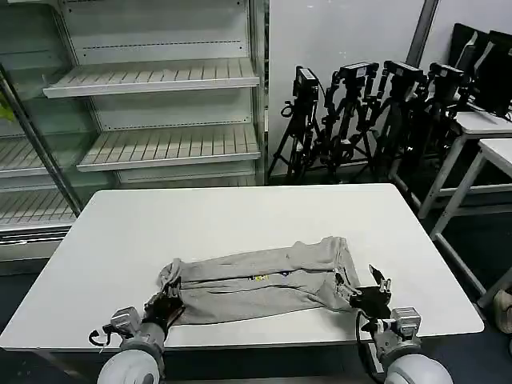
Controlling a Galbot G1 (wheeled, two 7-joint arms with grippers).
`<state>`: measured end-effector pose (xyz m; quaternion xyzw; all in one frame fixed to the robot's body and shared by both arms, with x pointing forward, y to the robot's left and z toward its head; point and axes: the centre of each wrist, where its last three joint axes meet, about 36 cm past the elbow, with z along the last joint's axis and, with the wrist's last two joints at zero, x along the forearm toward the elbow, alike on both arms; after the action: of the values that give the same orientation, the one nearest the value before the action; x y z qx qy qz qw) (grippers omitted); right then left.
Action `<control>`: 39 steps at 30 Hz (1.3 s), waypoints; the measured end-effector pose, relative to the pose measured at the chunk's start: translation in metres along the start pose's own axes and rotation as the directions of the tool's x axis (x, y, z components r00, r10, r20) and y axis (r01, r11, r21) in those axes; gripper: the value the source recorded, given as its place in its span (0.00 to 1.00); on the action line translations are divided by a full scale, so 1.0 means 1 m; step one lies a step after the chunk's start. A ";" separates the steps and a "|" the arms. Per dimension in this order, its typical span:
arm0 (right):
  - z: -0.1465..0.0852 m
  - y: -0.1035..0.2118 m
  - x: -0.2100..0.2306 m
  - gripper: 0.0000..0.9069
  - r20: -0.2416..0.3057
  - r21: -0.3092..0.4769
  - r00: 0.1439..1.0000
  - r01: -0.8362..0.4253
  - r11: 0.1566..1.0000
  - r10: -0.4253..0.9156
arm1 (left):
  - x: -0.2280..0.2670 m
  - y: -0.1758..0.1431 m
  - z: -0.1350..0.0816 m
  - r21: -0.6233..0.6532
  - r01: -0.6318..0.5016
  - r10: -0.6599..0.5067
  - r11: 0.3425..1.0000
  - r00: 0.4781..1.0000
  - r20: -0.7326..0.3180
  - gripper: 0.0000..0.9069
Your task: Fold and organize the clothes.
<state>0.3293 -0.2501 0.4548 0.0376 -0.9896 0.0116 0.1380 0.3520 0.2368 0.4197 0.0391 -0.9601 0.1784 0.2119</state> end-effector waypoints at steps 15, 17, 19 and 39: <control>0.000 -0.002 0.000 1.00 0.007 -0.010 1.000 -0.012 1.000 0.012 | 0.006 0.036 -0.038 0.105 0.009 -0.013 0.994 0.999 0.037 0.02; 0.000 -0.002 0.000 1.00 0.007 -0.013 1.000 -0.010 1.000 0.010 | 0.007 0.050 -0.048 0.121 0.020 -0.025 0.992 0.999 0.042 0.02; 0.000 -0.001 -0.002 1.00 0.008 -0.015 1.000 -0.008 1.000 0.008 | 0.007 0.064 -0.058 0.129 0.031 -0.037 0.991 0.998 0.047 0.02; 0.006 0.001 0.010 1.00 -0.003 -0.013 1.000 -0.027 1.000 0.027 | 0.024 0.066 -0.115 0.318 -0.160 0.149 0.935 0.987 0.057 0.02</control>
<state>0.3186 -0.2501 0.4520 0.0233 -0.9900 0.0071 0.1393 0.3655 0.3400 0.5052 0.0003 -0.9216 0.3477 0.1724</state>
